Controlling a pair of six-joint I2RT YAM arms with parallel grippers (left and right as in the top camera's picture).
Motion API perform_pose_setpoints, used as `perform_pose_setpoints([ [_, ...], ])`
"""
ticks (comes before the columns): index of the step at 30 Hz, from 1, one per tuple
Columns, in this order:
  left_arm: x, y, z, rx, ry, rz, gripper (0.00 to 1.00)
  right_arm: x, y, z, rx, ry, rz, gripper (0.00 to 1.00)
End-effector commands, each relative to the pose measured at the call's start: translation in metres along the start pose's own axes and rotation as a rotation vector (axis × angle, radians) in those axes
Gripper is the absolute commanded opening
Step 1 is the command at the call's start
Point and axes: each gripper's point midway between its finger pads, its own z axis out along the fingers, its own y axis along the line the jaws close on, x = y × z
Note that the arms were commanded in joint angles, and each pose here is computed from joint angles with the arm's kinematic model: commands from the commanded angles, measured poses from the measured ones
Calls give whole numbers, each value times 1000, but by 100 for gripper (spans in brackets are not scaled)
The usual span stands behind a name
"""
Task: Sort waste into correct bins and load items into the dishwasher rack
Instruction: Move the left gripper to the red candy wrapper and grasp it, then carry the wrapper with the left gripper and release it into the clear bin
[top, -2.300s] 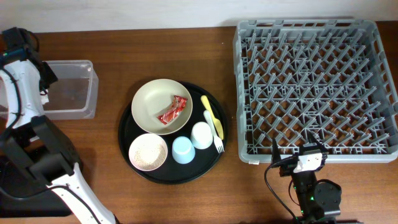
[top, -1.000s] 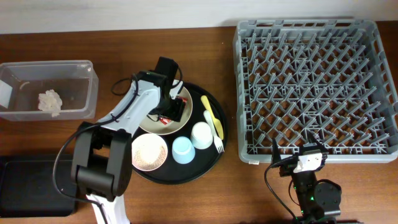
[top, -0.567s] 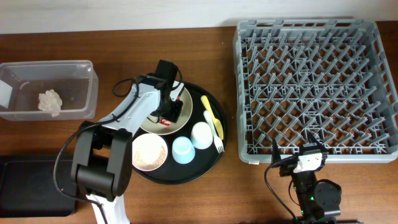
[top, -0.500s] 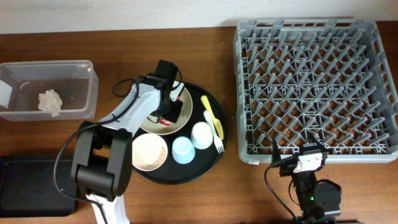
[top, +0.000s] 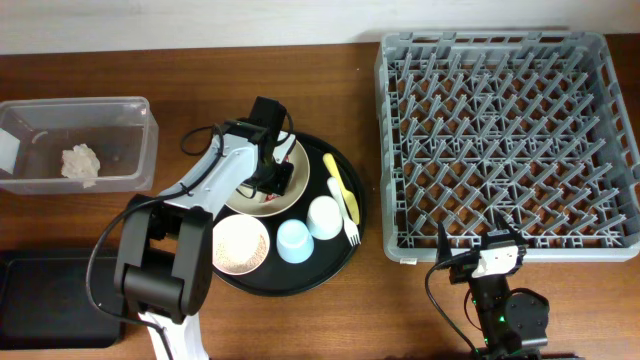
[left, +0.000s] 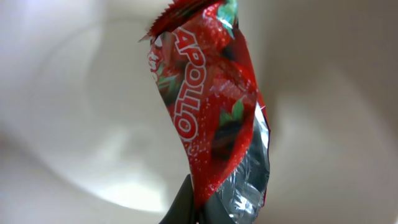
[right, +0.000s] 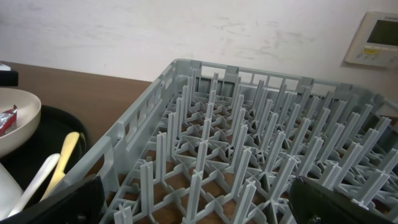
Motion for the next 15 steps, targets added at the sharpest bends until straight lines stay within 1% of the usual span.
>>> perform_pose_setpoints([
  [1,-7,3,-2,-15,-14,4,1,2,0,0,-4,4,8,98],
  [2,-13,4,-9,-20,-35,4,1,2,0,0,-4,4,8,98],
  [5,-34,18,-50,-106,-110,-1,1,2,0,0,-4,4,8,98],
  [6,-40,30,-76,-172,-149,-10,1,2,0,0,-4,4,8,98],
  [8,-44,48,-114,-257,-206,-45,1,2,0,0,-4,4,8,98],
  [10,-43,77,-160,-349,-297,-130,1,2,0,0,-4,4,8,98],
  [12,-34,109,-196,-401,-362,-220,1,2,0,0,-4,4,8,98],
  [14,-14,152,-221,-435,-410,-387,0,2,0,0,-4,4,8,98],
  [15,-5,170,-226,-451,-414,-439,1,2,0,0,-4,4,8,98],
])
